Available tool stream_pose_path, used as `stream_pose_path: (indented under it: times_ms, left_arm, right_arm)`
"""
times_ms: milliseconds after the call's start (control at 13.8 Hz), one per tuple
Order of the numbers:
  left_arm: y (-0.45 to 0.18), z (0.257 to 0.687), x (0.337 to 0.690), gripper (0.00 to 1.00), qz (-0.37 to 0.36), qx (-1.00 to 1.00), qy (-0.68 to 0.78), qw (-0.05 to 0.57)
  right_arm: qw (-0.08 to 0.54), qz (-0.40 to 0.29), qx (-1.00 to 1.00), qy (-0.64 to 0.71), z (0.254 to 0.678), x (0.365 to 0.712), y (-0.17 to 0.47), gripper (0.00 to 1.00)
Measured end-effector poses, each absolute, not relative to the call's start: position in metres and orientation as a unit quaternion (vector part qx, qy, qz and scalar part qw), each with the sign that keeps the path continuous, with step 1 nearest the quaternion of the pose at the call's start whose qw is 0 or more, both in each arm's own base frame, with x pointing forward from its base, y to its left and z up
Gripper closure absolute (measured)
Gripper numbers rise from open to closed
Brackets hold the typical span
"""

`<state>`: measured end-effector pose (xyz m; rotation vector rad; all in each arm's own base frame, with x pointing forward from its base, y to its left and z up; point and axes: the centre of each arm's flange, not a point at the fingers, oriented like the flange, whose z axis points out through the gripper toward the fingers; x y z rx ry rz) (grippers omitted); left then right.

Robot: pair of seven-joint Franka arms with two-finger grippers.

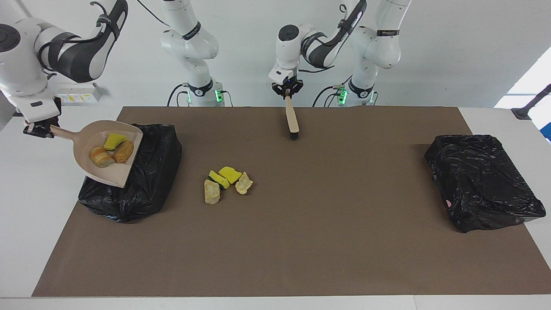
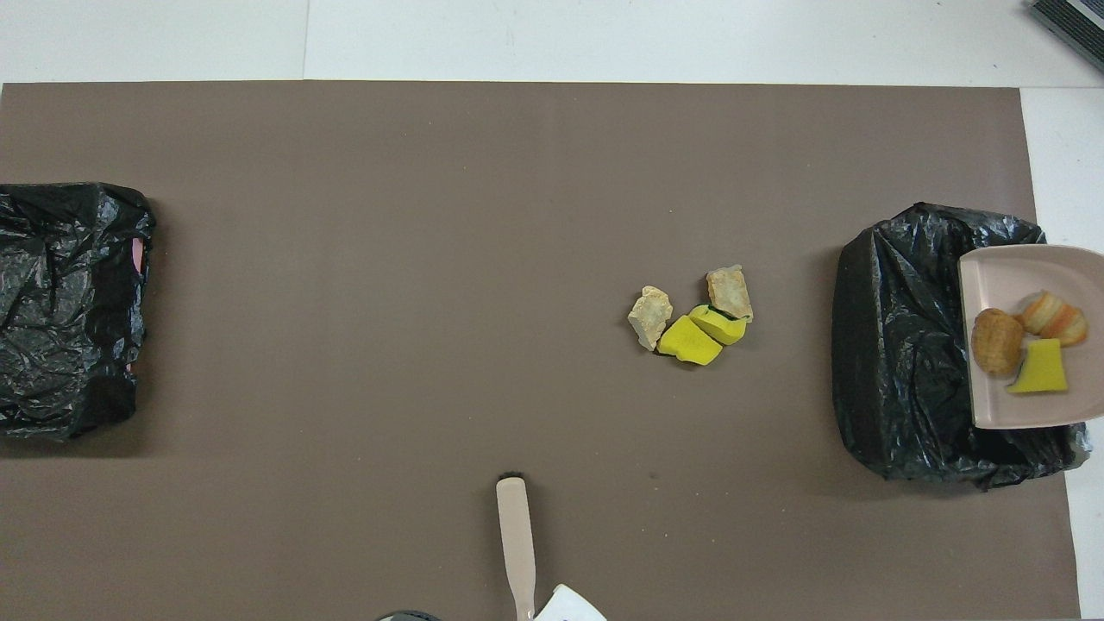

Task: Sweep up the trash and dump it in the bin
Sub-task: 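Tip the dustpan with the right gripper to dump trash into the bag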

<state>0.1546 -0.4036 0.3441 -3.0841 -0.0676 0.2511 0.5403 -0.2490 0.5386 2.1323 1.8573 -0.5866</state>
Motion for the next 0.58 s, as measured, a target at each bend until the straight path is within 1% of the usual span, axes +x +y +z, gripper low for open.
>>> stream_pose_path:
  times_ms: [72,145,217,289,361,434,506,578]
  left_arm:
    - [-0.404,0.341,0.155,0.70,0.082,-0.996,-0.022,0.026]
    - [-0.404,0.339,0.155,0.61,0.084,-0.996,-0.023,0.028]
    - [-0.404,0.338,0.156,0.46,0.084,-0.996,-0.024,0.028]
    - [-0.405,0.337,0.158,0.36,0.084,-0.996,-0.026,0.027]
    - [-0.405,0.339,0.163,0.23,0.084,-0.996,-0.031,0.024]
    - [-0.405,0.344,0.173,0.10,0.082,-0.996,-0.039,0.018]
    - [-0.404,0.352,0.189,0.01,0.078,-0.996,-0.044,0.008]
    - [-0.403,0.363,0.209,0.00,0.073,-0.996,-0.046,-0.002]
  right_arm:
    - [0.138,-0.217,0.736,0.626,0.536,0.536,-0.245,0.68]
    - [0.147,-0.228,0.740,0.615,0.533,0.532,-0.240,0.68]
    - [0.155,-0.236,0.742,0.608,0.530,0.529,-0.235,0.68]
    - [0.161,-0.242,0.742,0.604,0.528,0.528,-0.230,0.68]
    - [0.168,-0.249,0.738,0.604,0.528,0.528,-0.227,0.68]
    - [0.174,-0.255,0.734,0.605,0.529,0.529,-0.225,0.68]
    - [0.180,-0.261,0.730,0.606,0.531,0.529,-0.225,0.68]
    - [0.188,-0.267,0.726,0.606,0.535,0.529,-0.226,0.68]
